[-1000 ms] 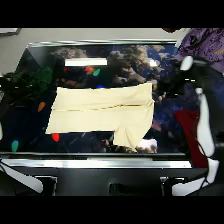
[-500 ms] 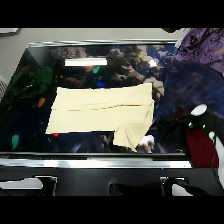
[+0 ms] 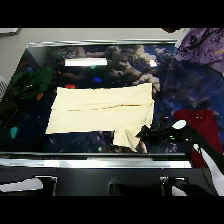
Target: Fold the clothes and pants, and hang the long-sleeved shirts on hangers.
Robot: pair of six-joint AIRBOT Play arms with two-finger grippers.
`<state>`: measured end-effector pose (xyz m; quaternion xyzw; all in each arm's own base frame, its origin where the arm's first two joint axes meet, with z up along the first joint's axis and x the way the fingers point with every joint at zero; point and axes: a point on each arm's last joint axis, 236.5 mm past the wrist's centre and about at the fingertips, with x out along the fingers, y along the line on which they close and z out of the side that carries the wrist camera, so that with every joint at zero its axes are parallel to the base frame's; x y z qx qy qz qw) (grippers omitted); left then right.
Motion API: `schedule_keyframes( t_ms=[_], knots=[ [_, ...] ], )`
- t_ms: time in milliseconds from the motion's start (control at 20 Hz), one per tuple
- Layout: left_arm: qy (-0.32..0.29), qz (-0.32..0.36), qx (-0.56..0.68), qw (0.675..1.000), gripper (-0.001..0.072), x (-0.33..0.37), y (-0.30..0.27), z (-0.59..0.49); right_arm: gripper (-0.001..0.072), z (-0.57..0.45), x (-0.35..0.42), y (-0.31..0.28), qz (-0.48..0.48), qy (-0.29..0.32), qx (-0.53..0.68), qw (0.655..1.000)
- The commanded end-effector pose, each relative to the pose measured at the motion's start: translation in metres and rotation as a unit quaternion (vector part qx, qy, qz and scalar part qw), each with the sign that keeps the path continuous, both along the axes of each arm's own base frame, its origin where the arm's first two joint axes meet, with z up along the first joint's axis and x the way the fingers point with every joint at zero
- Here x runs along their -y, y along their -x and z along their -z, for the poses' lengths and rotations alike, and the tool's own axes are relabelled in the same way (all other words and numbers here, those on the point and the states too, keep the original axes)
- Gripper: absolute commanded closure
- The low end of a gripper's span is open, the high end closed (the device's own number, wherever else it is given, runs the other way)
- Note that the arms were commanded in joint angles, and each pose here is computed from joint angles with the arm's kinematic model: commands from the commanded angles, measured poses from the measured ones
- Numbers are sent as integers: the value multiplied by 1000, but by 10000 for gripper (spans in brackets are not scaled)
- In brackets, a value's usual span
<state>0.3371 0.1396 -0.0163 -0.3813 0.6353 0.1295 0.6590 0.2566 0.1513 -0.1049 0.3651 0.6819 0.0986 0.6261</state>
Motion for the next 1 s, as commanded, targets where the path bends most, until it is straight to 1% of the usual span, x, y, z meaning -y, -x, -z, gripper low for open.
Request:
schedule_keyframes(
  t_ms=[0, 50, 150, 200, 350, 500, 650, 950],
  knots=[
    [-10, 10, 13, 1000, 26, 7, -9, 6, 550, 12, -6, 0, 3, 14, -1, 1000],
    [-12, 27, 17, 999, 27, 9, -7, 11, 687, 11, -5, -3, 9, 11, 1, 1000],
    [-7, 54, 32, 998, 28, 16, 1, 24, 688, 5, -6, -8, 17, 7, 12, 1000],
    [10, 53, 47, 997, 44, 24, 5, 30, 688, 0, -8, -11, 21, 3, 20, 1000],
    [83, 53, 81, 992, 48, 55, 20, 50, 688, -18, -8, -16, 26, -1, 44, 999],
    [114, 58, 71, 989, 48, 74, 38, 69, 688, -30, -9, -19, 34, -4, 59, 998],
    [121, 57, 73, 988, 47, 79, 40, 73, 688, -36, -9, -21, 35, -5, 70, 997],
    [106, 55, 84, 989, 47, 78, 31, 76, 688, -37, -9, -21, 34, -6, 71, 997]
  ],
)
